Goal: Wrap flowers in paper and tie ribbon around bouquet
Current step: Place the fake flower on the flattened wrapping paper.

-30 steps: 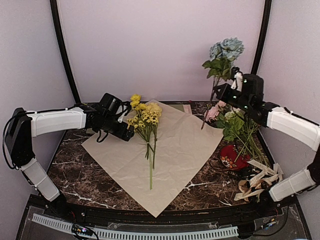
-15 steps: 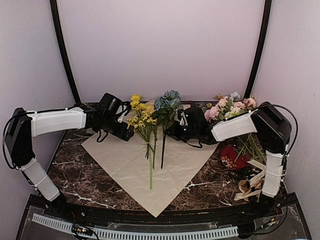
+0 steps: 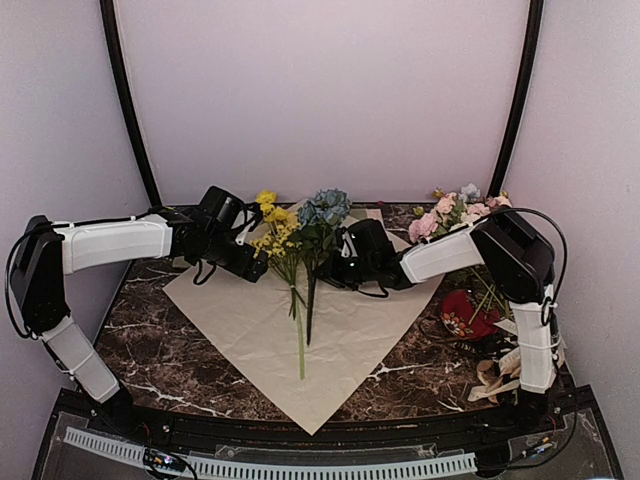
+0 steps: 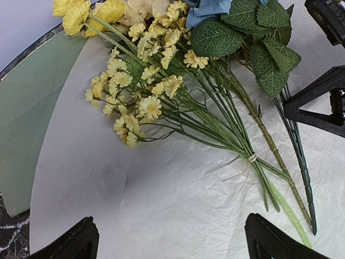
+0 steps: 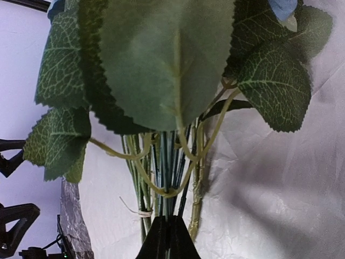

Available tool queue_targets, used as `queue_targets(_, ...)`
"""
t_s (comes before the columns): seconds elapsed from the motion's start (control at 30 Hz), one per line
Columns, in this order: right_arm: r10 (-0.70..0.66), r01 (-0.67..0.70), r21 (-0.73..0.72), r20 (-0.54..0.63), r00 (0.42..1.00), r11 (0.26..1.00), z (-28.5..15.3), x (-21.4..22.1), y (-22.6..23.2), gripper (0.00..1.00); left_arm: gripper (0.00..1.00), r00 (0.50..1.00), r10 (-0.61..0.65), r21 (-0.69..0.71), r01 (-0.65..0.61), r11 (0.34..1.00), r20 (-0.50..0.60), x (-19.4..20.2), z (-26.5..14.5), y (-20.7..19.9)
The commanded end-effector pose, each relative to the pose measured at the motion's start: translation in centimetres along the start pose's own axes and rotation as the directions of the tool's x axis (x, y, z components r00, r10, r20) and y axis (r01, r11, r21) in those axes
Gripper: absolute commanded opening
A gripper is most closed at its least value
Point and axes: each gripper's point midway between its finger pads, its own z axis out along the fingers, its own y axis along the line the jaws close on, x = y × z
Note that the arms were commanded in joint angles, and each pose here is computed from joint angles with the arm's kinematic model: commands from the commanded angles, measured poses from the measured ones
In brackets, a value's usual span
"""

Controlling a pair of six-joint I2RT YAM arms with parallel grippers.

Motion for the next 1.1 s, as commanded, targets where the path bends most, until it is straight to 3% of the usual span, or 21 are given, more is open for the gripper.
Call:
queue_targets(0.0, -0.068, 0.070, 0.051, -0.053, 0.996, 0.996, 0.4, 0.1, -1.0, 0.08, 0.98, 0.999, -0.002, 0.005, 0.001, 1.000, 0.038, -1.3, -1.4, 0.2)
queue_targets(0.13, -0.059, 0.064, 0.075, -0.077, 0.995, 0.995, 0.3, 0.1, -2.1, 0.19, 0.98, 0.999, 0.000, 0.004, 0.000, 1.000, 0.037, -1.3, -1.3, 0.2)
queue_targets(0.23, -0.079, 0.086, 0.111, -0.066, 0.995, 0.990, -0.3, -0.8, -2.5, 0.21, 0.98, 0.999, -0.001, 0.007, 0.001, 1.000, 0.033, -1.2, -1.2, 0.2)
queue_targets(0.63, -0.267, 0.273, 0.240, -0.058, 0.962, 0.932, -5.3, -4.5, -0.9, 0.49, 0.98, 1.000, 0.002, 0.004, -0.002, 1.000, 0.017, -0.9, -0.8, 0.1)
queue_targets(0.77, -0.349, 0.330, 0.313, 0.008, 0.937, 0.891, -10.9, -9.0, -0.3, 0.53, 0.98, 1.000, 0.005, -0.008, -0.005, 1.000, 0.019, -0.9, -0.7, 0.3)
queue_targets(0.87, -0.384, 0.339, 0.434, 0.019, 0.923, 0.835, -16.9, -13.0, -1.8, 0.50, 0.98, 1.000, 0.005, -0.003, -0.005, 1.000, 0.014, -0.9, -0.7, 0.3)
queue_targets(1.07, -0.261, 0.129, 0.710, 0.079, 0.962, 0.693, -28.9, -17.6, -11.2, 0.44, 0.97, 1.000, 0.005, 0.001, -0.005, 1.000, 0.017, -0.9, -0.8, 0.2)
